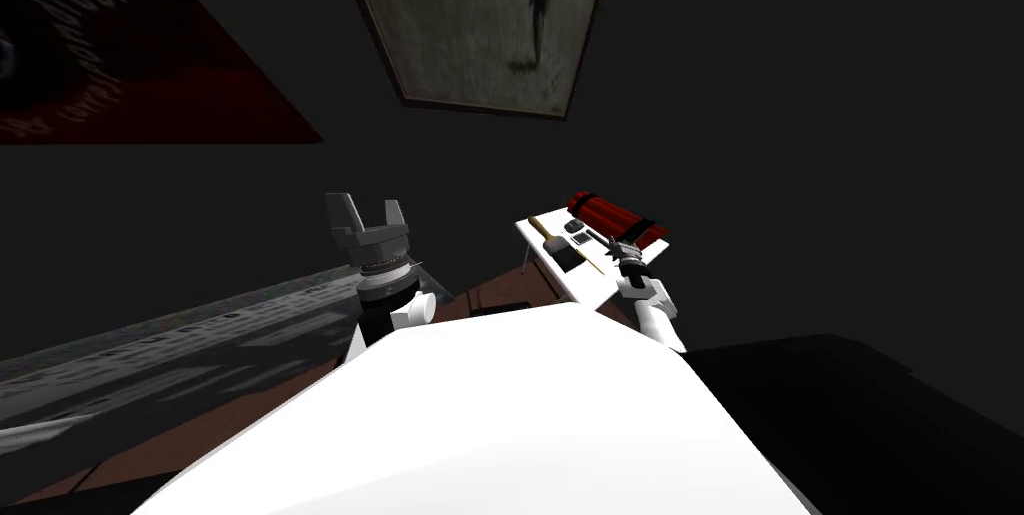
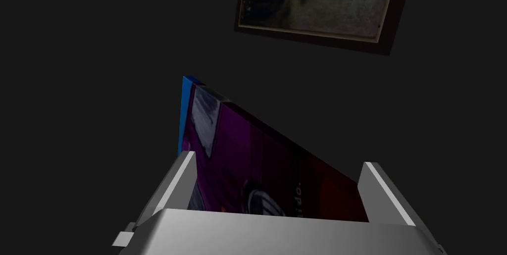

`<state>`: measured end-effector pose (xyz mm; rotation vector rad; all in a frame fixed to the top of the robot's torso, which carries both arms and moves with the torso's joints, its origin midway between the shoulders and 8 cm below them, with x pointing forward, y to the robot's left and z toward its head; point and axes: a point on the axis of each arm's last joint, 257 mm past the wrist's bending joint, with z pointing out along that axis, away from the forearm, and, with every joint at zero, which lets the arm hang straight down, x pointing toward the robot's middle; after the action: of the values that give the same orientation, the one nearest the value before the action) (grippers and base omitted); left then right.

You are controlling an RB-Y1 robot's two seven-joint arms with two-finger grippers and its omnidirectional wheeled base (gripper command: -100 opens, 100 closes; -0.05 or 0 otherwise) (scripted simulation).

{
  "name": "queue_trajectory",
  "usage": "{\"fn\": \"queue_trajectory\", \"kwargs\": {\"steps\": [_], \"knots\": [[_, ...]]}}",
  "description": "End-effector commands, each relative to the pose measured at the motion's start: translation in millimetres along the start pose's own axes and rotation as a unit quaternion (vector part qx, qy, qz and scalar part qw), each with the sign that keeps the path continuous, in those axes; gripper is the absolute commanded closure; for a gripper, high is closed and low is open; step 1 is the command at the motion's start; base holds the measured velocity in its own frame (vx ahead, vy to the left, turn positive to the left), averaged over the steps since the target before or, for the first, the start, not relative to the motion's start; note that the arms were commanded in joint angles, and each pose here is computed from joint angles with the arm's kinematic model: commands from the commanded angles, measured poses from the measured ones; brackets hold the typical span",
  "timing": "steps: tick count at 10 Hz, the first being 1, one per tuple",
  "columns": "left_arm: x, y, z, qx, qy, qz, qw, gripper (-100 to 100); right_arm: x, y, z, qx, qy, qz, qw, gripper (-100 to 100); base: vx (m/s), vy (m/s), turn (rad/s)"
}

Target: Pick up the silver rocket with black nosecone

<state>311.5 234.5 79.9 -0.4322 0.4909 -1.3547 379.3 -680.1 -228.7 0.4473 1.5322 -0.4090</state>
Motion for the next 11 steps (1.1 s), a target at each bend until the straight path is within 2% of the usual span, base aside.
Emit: {"fn": "queue_trajectory", "kwargs": {"steps": [1, 2, 3, 4, 6, 7, 8, 9, 10, 11], "knots": [[0.0, 0, 0.0, 0.000, 0.000, 0.000, 1.0000, 0, 12, 1, 1.5, -0.004, 0.011, 0.002, 0.9999, -100, 0.036, 0.045, -0.095], [0.0, 0, 0.0, 0.000, 0.000, 0.000, 1.0000, 0, -8, 23, 19.9, -0.032, -0.009, 0.000, 0.9994, -100, 0.037, 0.038, -0.197], [0.0, 0, 0.0, 0.000, 0.000, 0.000, 1.0000, 0, 12, 11, 15.7, -0.020, 0.011, 0.002, 0.9997, -100, 0.029, 0.042, -0.103], [0.0, 0, 0.0, 0.000, 0.000, 0.000, 1.0000, 0, -10, 31, 33.3, -0.047, -0.010, 0.000, 0.9988, -100, 0.035, 0.048, -0.221], [0.0, 0, 0.0, 0.000, 0.000, 0.000, 1.0000, 0, 10, 19, 28.9, -0.035, 0.011, 0.002, 0.9993, -100, 0.018, 0.035, -0.044], [0.0, 0, 0.0, 0.000, 0.000, 0.000, 1.0000, 0, -7, 34, 44.5, -0.056, -0.005, -0.002, 0.9984, -100, 0.025, 0.041, -0.183], [0.0, 0, 0.0, 0.000, 0.000, 0.000, 1.0000, 0, 7, 26, 41.4, -0.047, 0.009, 0.000, 0.9988, -100, 0.026, 0.042, -0.130], [0.0, 0, 0.0, 0.000, 0.000, 0.000, 1.0000, 0, -16, 41, 56.4, -0.070, -0.011, -0.006, 0.9975, -100, 0.035, 0.048, -0.192], [0.0, 0, 0.0, 0.000, 0.000, 0.000, 1.0000, 0, -1, 32, 53.7, -0.060, 0.004, -0.004, 0.9982, -100, 0.026, 0.051, -0.102], [0.0, 0, 0.0, 0.000, 0.000, 0.000, 1.0000, 0, 2, 29, 52.8, -0.057, 0.008, -0.003, 0.9983, -100, 0.009, 0.023, 0.008]]}}
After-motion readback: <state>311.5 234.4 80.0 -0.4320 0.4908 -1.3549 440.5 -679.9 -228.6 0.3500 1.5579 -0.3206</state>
